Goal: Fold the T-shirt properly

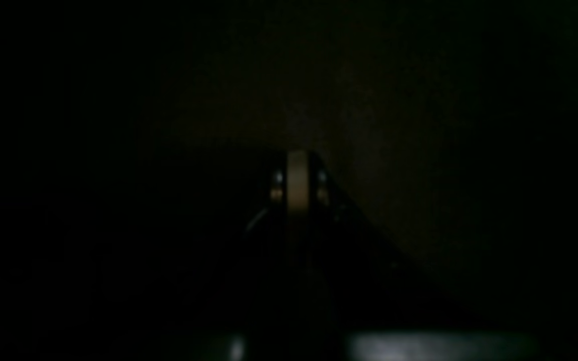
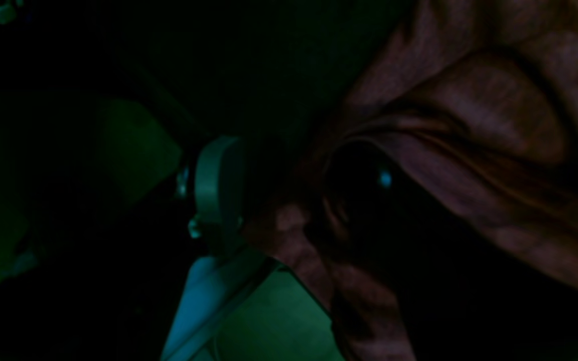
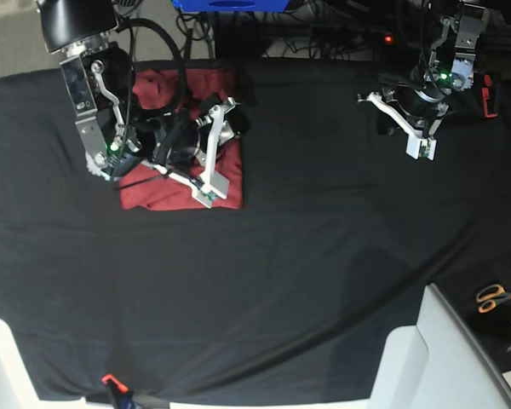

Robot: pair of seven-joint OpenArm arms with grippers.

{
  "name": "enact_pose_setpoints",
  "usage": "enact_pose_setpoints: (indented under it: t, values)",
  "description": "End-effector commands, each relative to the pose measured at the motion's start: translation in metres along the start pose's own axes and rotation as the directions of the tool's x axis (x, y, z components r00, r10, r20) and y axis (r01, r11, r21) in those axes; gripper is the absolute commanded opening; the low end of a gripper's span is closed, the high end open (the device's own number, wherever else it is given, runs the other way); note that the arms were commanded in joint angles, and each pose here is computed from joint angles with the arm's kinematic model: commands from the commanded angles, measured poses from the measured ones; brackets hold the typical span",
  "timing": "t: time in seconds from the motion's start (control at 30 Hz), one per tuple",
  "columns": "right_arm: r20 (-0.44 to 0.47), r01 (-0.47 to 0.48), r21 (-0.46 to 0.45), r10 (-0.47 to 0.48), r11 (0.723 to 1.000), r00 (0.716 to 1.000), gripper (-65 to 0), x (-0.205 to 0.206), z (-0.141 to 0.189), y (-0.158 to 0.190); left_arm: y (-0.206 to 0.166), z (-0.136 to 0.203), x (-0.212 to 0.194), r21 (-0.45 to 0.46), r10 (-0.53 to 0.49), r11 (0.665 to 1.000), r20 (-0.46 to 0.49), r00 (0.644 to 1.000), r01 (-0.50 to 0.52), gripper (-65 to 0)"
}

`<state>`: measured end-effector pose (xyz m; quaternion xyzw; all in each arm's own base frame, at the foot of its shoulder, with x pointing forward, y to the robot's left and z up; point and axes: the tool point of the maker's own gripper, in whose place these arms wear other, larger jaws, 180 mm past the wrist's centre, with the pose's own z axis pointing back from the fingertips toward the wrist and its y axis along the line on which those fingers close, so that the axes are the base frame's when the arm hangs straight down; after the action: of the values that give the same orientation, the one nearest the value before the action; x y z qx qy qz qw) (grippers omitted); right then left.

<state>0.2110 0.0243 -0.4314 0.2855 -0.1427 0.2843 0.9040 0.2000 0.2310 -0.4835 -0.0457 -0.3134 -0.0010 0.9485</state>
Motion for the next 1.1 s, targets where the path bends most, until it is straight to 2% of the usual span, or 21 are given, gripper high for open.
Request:
enact_pose_setpoints:
  t: [0.0, 0.1, 0.3, 0.33, 0.4, 0.47, 0.53, 0.63, 0.73, 0.87, 0.97, 1.07]
  values:
    - [0.044, -0.021, 0.004, 0.021, 1.0, 0.999, -34.4, 0.016, 0.005, 0.001, 0.004, 0.002, 0.004, 0.005, -0.008, 1.0, 0.009, 1.0, 0.008, -65.0]
    - [0.015, -0.038, -0.005, 0.038, 0.999, 0.999, -34.4, 0.016, 0.009, 0.0, 0.004, 0.002, 0.004, 0.005, -0.008, 1.0, 0.009, 1.0, 0.008, -65.0]
    - [0.084, -0.163, -0.115, 0.174, 0.98, 0.981, -34.4, 0.039, 0.058, -0.004, 0.004, 0.002, 0.005, 0.006, -0.008, 1.0, 0.009, 1.0, 0.008, -65.0]
    - [0.097, -0.153, -0.137, 0.167, 0.979, 0.981, -34.4, 0.037, 0.065, -0.007, 0.004, 0.002, 0.005, 0.006, -0.008, 1.0, 0.009, 1.0, 0.008, -65.0]
    - [0.149, -0.032, -0.198, 0.063, 0.98, 0.987, -34.5, 0.031, 0.083, -0.029, 0.005, 0.002, 0.005, 0.007, -0.009, 1.0, 0.009, 1.0, 0.009, -65.0]
    - [0.202, 0.064, -0.236, -0.015, 0.97, 0.979, -36.3, 0.022, 0.094, -0.049, 0.005, 0.002, 0.005, 0.007, -0.009, 1.0, 0.009, 1.0, 0.009, -65.0]
    - [0.21, 0.101, -0.269, -0.044, 0.958, 0.977, -46.4, 0.006, 0.103, -0.068, 0.005, 0.002, 0.005, 0.007, -0.009, 1.0, 0.009, 1.0, 0.009, -65.0]
    - [0.174, 0.12, -0.262, -0.075, 0.957, 0.982, -65.0, -0.013, 0.093, -0.078, 0.005, 0.002, 0.005, 0.007, -0.009, 1.0, 0.009, 1.0, 0.009, -65.0]
    - [0.148, 0.167, -0.244, -0.134, 0.955, 0.98, -63.2, -0.029, 0.079, -0.086, 0.004, 0.001, 0.004, 0.005, -0.007, 1.0, 0.009, 1.0, 0.007, -65.0]
    - [0.143, 0.199, -0.231, -0.169, 0.952, 0.975, -64.5, -0.036, 0.069, -0.091, 0.003, 0.001, 0.004, 0.004, -0.004, 1.0, 0.01, 1.0, 0.004, -65.0]
    - [0.135, 0.199, -0.224, -0.171, 0.954, 0.976, -64.5, -0.037, 0.065, -0.09, 0.003, 0.001, 0.004, 0.004, -0.004, 1.0, 0.01, 1.0, 0.004, -65.0]
    - [0.106, 0.159, -0.202, -0.139, 0.966, 0.985, -64.5, -0.036, 0.056, -0.078, 0.003, 0.001, 0.003, 0.004, -0.005, 1.0, 0.008, 1.0, 0.005, -65.0]
